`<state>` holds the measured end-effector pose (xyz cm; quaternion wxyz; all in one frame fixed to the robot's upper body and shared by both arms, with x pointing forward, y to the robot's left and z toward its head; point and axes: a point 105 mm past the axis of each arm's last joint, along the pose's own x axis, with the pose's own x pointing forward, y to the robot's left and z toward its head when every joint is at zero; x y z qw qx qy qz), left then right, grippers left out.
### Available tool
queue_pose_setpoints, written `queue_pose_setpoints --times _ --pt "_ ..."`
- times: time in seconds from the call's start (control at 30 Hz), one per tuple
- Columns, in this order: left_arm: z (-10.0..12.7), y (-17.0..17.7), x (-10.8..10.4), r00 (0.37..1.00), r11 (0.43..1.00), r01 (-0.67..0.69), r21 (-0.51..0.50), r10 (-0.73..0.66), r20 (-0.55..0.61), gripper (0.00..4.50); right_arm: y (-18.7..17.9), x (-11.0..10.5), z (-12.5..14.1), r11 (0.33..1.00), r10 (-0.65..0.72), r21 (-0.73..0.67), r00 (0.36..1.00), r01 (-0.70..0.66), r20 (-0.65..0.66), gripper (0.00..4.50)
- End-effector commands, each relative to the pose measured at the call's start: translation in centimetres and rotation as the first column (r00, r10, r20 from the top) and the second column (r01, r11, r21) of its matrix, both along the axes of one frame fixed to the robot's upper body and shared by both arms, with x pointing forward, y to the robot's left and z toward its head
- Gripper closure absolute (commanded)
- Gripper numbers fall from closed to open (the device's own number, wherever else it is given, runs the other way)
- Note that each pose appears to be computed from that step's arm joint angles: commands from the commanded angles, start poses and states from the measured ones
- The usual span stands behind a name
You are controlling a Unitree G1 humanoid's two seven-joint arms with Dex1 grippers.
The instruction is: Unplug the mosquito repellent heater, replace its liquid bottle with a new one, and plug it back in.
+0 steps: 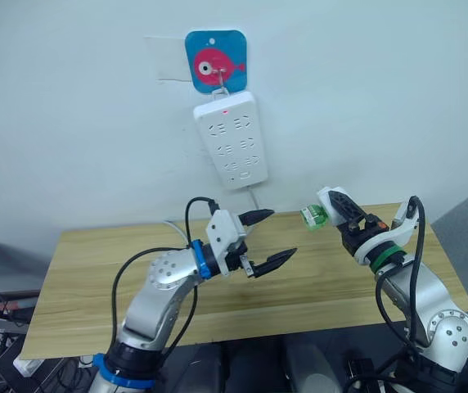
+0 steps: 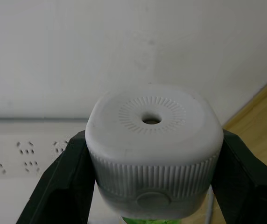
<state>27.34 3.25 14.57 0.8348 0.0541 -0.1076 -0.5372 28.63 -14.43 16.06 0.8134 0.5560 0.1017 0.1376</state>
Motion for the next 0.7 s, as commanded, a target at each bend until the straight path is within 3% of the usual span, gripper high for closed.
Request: queue_pose_setpoints --times 0.03,0.33,0.7 --pt "1.1 -1.3 0.8 0.998 0.999 -0.01 -0.037 0.012 0.067 0.04 1.3 -1.0 2.5 0.998 0.038 0.052 0.996 -0.042 0.08 1.58" --pt "1.0 -3.2 2.0 0.995 0.998 0.0 -0.065 0.007 0.095 0.04 3.1 -2.3 3.3 0.994 0.096 0.042 0.99 -0.101 0.099 1.58" --pt "1.6 -3.2 2.3 0.993 0.996 0.005 -0.084 0.005 0.116 0.04 3.0 -2.2 2.9 0.995 0.083 0.044 0.993 -0.087 0.082 1.58"
